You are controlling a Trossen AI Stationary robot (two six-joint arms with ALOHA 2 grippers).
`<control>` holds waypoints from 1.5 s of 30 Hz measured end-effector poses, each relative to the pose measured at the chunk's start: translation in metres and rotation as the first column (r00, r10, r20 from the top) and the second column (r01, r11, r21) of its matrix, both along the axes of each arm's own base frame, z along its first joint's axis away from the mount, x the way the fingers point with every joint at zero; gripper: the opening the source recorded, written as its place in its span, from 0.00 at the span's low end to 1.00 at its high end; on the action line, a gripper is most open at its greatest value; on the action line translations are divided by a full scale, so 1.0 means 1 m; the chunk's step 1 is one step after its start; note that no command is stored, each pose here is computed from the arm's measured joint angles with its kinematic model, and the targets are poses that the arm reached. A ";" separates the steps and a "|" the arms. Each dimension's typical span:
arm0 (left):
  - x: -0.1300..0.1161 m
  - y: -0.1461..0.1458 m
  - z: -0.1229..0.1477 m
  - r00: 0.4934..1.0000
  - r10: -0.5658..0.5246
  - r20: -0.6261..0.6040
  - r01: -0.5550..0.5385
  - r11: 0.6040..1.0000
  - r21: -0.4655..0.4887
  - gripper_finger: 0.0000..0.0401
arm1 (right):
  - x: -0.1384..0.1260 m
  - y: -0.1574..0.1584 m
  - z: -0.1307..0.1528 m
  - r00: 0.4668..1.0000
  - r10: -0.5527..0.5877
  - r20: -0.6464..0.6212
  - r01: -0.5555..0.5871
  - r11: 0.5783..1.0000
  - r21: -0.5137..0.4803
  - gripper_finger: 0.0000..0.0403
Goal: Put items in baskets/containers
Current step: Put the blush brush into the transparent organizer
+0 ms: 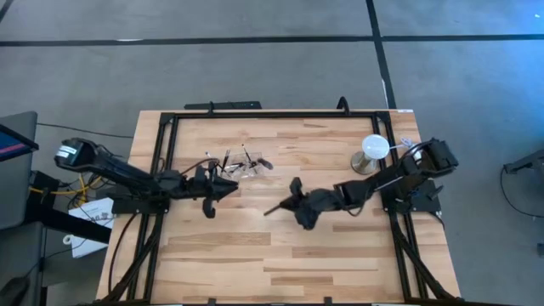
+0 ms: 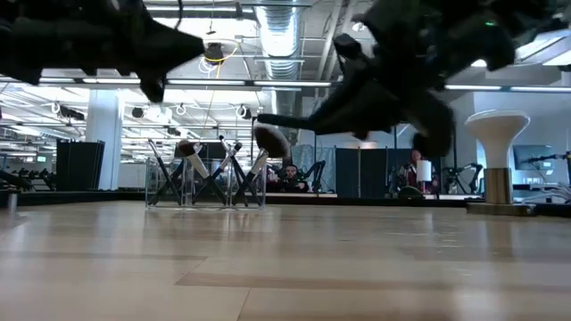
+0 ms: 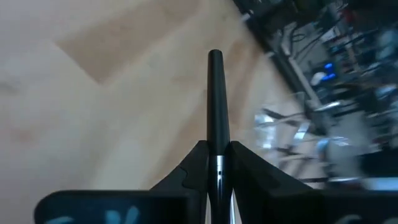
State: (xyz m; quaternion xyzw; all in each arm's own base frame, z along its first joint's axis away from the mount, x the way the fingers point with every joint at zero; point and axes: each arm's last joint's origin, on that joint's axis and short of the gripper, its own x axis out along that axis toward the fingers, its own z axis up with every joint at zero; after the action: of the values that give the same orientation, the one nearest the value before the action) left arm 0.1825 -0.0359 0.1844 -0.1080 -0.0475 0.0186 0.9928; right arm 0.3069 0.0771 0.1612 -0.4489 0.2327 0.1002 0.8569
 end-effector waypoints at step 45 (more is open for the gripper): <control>0.013 0.013 -0.040 0.971 0.055 -0.234 -0.106 0.972 -0.211 0.21 | 0.117 -0.055 0.017 0.999 -0.038 0.002 0.037 0.935 -0.353 0.10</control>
State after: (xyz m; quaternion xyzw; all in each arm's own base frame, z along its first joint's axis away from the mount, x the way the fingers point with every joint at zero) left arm 0.1957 -0.0226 0.1440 -0.2136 0.0641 0.0768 0.9718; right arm 0.4236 0.0220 0.1780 -0.5908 0.2575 0.0415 0.7635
